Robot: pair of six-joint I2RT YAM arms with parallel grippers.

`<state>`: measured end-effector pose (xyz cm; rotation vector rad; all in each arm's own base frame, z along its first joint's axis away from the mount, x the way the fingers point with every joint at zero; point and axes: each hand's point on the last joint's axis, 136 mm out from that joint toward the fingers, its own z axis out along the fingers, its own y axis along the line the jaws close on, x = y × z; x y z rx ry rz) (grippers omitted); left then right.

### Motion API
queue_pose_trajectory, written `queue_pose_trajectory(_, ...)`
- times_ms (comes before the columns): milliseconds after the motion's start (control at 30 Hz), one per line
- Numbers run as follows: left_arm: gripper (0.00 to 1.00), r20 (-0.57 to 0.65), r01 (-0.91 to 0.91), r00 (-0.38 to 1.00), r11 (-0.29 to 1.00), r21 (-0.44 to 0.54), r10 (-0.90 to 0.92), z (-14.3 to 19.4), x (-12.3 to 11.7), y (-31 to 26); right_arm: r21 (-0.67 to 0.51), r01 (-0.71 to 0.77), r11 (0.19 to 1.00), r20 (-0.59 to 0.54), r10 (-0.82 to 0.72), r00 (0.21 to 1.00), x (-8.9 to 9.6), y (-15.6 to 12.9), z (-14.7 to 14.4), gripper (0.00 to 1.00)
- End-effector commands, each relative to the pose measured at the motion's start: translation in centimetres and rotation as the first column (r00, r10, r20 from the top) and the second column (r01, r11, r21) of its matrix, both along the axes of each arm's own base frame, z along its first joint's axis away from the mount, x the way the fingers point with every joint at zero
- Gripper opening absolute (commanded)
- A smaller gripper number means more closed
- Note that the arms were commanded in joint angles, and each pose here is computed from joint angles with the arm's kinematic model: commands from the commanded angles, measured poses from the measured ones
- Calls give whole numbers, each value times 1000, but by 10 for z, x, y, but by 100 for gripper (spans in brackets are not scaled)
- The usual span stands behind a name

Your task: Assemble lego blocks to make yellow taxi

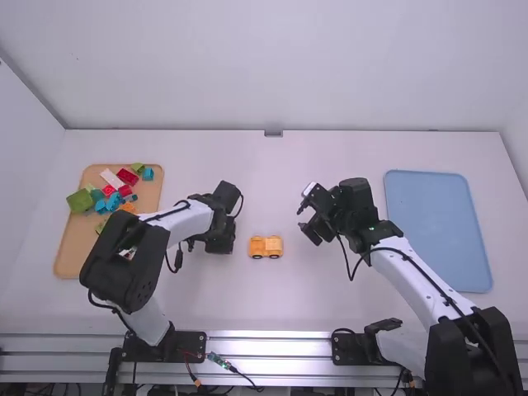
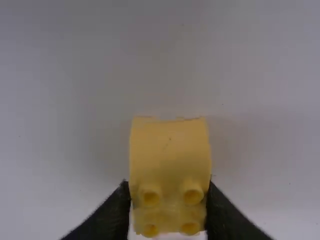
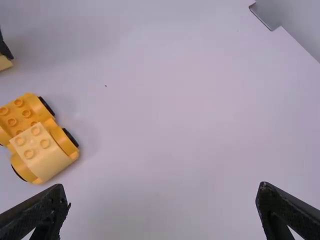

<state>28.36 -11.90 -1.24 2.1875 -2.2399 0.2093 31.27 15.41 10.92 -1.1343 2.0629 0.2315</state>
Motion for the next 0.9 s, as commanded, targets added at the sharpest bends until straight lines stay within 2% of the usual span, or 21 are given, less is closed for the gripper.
queue_pose_trajectory(0, 52, -31, -1, 1000, 1000, -20, 1, -3, -4, -3, 12, 7, 1000, 4, -7, 1000, 0, 0, 4, 99)
queue_pose_trajectory(100, 60, -36, -2, 999, 1000, -14, 2, -3, -6, -1, 13, 7, 1000, 4, -7, 1000, 0, 0, 4, 99)
queue_pose_trajectory(267, 66, -32, 0, 999, 1000, 21, 1, -3, -5, 4, 12, 7, 1000, 0, -7, 1000, 0, 0, 4, 99)
queue_pose_trajectory(433, 82, -27, 45, 999, 998, 34, -44, 2, -2, 5, 12, 7, 1000, 0, -7, 1000, 0, 0, 4, 99)
queue_pose_trajectory(533, 79, 24, 138, 990, 990, 18, -139, 4, 9, -2, 12, 5, 1000, 0, -5, 1000, 0, 0, 4, 99)
queue_pose_trajectory(600, 77, 33, 139, 990, 990, 13, -140, 5, 11, -3, 12, 6, 1000, 0, -6, 1000, 0, 0, 4, 99)
queue_pose_trajectory(867, 82, 67, 185, 980, 982, 47, -188, 19, 24, 2, 13, 7, 1000, 0, -7, 1000, 0, 0, 4, 99)
